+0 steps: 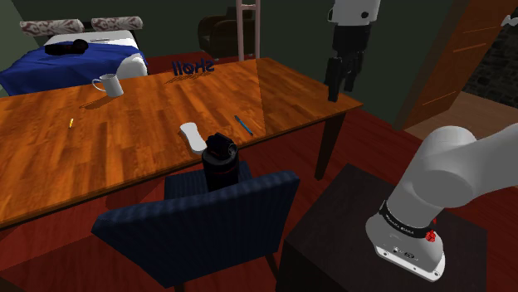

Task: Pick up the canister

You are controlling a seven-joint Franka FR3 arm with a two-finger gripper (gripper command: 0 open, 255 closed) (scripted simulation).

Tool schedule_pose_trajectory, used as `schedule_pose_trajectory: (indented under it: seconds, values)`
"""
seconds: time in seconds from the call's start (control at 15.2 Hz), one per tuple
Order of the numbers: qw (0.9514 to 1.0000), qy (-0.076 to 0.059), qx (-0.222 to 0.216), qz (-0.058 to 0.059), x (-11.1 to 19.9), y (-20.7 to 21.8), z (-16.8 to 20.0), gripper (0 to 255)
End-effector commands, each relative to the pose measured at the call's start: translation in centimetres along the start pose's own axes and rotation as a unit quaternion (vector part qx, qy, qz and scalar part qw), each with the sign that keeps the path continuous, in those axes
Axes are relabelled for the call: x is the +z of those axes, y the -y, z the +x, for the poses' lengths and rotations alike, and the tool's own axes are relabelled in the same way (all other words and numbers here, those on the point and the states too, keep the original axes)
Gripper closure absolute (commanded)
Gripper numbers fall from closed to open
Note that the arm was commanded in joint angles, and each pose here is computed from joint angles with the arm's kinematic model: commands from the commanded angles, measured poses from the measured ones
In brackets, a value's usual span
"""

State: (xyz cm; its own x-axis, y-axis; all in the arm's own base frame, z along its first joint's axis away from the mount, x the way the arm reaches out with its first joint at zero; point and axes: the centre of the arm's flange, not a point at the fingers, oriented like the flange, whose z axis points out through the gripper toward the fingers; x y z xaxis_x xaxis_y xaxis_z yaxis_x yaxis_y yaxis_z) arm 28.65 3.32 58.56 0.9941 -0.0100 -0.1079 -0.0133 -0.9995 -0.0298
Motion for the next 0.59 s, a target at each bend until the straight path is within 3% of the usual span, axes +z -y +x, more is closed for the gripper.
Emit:
schedule_pose_trajectory:
  seconds: [0.0,0.26,0.53]
  values:
    - [1.0000,0.000,0.000,0.000,0.0,0.0,0.0,0]
    - [0.9943,0.025,0.097,0.035,2.0,2.7,3.7,0]
    - [0.9774,0.050,0.193,0.070,4.1,4.8,7.7,0]
